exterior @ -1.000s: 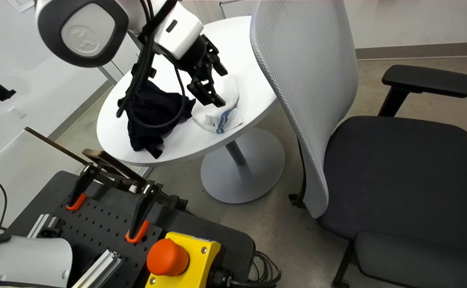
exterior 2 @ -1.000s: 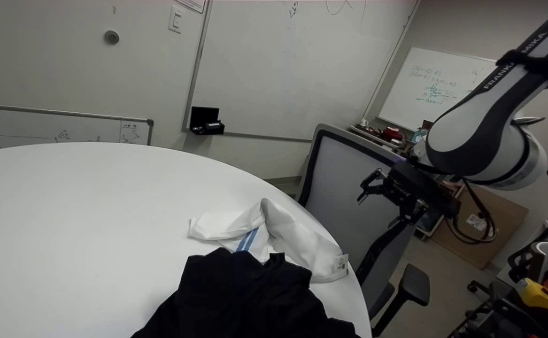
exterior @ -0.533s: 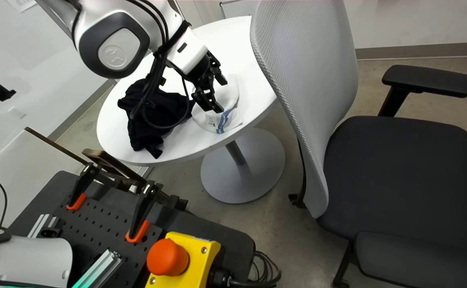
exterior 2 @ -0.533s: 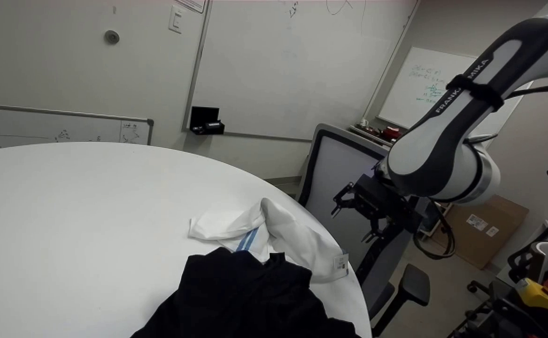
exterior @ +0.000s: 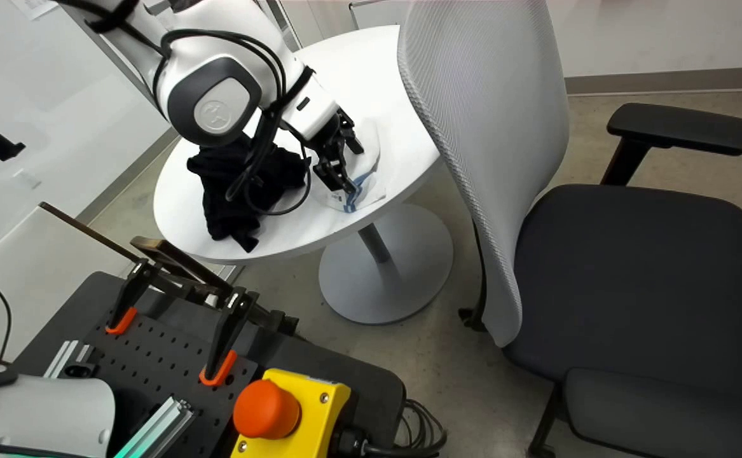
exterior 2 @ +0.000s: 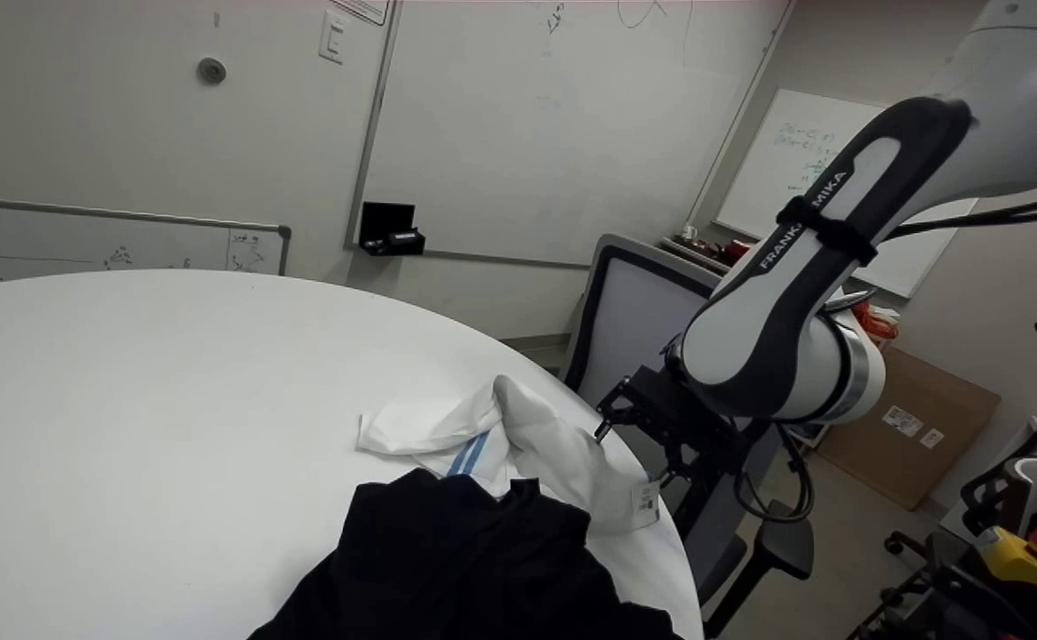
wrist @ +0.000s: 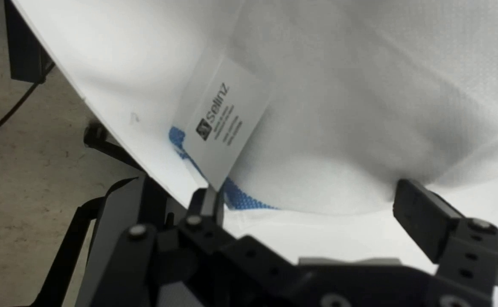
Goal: Hang the white towel on the backrest of the grey chair
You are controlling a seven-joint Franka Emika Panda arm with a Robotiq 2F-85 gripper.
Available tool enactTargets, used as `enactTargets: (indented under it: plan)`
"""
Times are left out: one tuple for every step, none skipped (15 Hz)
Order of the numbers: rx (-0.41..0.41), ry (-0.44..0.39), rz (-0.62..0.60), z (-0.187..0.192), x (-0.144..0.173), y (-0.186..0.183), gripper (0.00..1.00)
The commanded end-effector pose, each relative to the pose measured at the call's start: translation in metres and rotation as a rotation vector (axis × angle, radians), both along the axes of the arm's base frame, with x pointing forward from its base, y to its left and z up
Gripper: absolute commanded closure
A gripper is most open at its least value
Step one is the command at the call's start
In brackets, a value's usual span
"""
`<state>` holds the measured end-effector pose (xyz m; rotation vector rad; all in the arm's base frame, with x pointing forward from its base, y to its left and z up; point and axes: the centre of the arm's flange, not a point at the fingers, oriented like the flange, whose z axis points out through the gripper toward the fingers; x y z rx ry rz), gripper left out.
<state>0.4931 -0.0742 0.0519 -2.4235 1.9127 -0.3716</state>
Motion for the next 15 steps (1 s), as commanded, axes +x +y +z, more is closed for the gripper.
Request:
enactTargets:
  plan:
    - [-0.011,0.010,-0.019,-0.014,0.017,0.004,0.02]
    - [-0.013,0.011,-0.018,-0.016,0.018,0.004,0.19]
    - [-0.012,0.012,-0.018,-0.018,0.019,0.003,0.27]
    - [-0.013,0.013,-0.017,-0.019,0.020,0.003,0.28]
    - [-0.013,0.014,-0.016,-0.020,0.021,0.003,0.35]
    - [-0.013,0.013,-0.015,-0.020,0.023,0.003,0.42]
    - [-0.012,0.013,-0.014,-0.021,0.023,0.003,0.51]
    - [-0.011,0.014,-0.013,-0.022,0.024,0.002,0.58]
    - [-0.010,0.014,-0.013,-0.021,0.025,0.002,0.67]
    - [-0.008,0.015,-0.012,-0.021,0.026,0.002,0.74]
    - [-0.005,0.014,-0.012,-0.020,0.027,0.001,0.82]
    - [-0.001,0.014,-0.010,-0.018,0.028,0.001,0.89]
    - [0.004,0.010,-0.007,-0.014,0.028,0.001,0.96]
    - [0.007,0.005,-0.004,-0.011,0.029,0.001,0.99]
    - [0.014,-0.005,-0.001,-0.004,0.030,0.000,1.00]
